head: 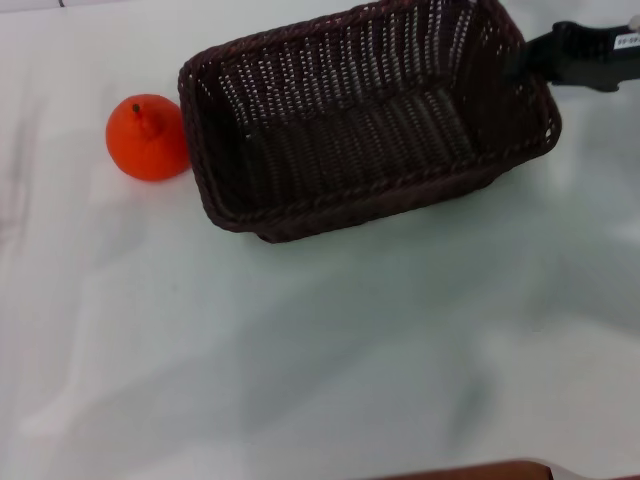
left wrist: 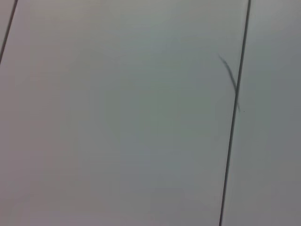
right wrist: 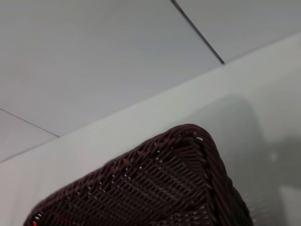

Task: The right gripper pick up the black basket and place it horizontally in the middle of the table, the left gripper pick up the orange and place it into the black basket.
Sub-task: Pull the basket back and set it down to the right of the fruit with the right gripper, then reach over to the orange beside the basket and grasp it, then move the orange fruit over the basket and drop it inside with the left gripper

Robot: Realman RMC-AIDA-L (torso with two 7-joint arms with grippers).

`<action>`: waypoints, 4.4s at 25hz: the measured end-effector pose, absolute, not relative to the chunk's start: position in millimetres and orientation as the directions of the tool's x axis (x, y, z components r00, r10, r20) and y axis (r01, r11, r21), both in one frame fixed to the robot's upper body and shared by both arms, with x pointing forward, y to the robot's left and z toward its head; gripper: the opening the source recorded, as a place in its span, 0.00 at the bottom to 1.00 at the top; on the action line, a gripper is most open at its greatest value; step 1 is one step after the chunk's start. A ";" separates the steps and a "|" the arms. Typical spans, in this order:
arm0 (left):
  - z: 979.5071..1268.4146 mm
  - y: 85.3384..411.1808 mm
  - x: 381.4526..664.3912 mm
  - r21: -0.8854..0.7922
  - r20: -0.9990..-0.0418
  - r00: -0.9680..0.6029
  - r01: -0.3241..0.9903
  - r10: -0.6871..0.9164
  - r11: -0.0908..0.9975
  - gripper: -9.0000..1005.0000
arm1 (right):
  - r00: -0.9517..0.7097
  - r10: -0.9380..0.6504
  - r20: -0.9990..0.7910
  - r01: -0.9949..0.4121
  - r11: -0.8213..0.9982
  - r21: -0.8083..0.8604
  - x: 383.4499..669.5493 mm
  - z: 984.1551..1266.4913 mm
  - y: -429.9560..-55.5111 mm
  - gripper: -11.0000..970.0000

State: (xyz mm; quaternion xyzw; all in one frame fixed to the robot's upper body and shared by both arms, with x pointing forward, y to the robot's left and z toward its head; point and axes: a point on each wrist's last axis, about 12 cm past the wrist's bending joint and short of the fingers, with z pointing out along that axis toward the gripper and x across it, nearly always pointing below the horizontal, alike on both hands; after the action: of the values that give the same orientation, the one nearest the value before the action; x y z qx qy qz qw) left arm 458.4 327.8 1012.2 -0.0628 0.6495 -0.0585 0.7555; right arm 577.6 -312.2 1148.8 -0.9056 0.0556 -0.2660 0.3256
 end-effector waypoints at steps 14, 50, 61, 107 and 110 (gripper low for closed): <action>1010.7 328.1 463.1 -0.161 -0.979 0.124 0.005 -0.161 0.987 0.61 | 0.868 -0.302 0.393 0.030 -0.760 -0.650 572.6 1125.7 -302.0 0.22; 1005.3 254.2 532.9 -0.098 -0.971 -0.236 0.495 0.025 0.863 0.57 | 0.677 -0.431 0.597 0.146 -0.716 -0.683 543.8 1156.9 -374.8 0.70; 1003.4 242.9 553.0 -0.093 -0.949 -0.311 0.444 0.056 0.891 0.56 | 0.633 -0.449 0.631 0.184 -0.705 -0.685 538.3 1157.7 -380.0 0.70; 1045.6 223.2 503.7 -0.238 -0.952 -0.007 0.645 -0.305 0.726 0.24 | 0.275 -0.584 0.764 0.365 -0.671 -0.645 522.8 1124.6 -396.2 0.70; 1044.2 223.3 502.4 -0.241 -0.953 -0.014 0.644 -0.303 0.726 0.38 | 0.244 -0.586 0.773 0.366 -0.682 -0.632 521.4 1123.1 -398.3 0.70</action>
State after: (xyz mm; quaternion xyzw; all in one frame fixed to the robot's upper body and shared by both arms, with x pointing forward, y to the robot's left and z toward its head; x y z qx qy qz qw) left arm 502.4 223.3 1044.2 0.1367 0.6235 -0.3441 0.6886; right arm 521.4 -398.3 1123.1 -0.6851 0.0800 -0.6098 0.3903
